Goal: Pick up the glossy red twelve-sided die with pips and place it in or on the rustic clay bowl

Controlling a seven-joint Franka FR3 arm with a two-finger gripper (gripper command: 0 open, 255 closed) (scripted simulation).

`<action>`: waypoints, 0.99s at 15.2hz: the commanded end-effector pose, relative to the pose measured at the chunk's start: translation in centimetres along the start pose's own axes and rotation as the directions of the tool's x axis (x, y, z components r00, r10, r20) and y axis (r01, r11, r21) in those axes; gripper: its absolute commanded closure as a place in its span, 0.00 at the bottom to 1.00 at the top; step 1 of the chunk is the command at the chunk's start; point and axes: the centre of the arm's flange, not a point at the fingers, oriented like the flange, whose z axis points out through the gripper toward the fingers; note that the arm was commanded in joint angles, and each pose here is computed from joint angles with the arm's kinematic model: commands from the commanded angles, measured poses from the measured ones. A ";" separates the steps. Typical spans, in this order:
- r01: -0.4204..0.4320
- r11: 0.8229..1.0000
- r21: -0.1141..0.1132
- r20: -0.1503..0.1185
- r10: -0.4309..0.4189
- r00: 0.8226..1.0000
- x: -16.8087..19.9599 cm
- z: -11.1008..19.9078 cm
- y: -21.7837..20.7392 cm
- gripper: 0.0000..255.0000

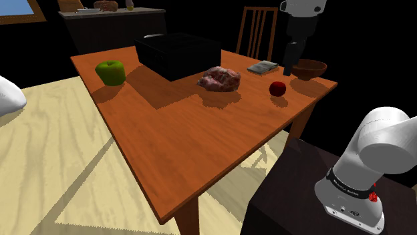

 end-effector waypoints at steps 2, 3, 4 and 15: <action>0.014 1.000 0.002 -0.003 -0.014 1.000 0.4 0.9 0.9 0.00; 0.028 1.000 0.003 -0.006 -0.028 1.000 0.8 1.8 1.8 0.00; 0.042 0.999 0.005 -0.010 -0.042 0.999 1.2 2.7 2.6 0.00; 0.135 0.991 0.015 -0.032 -0.134 0.990 4.3 10.9 8.2 0.00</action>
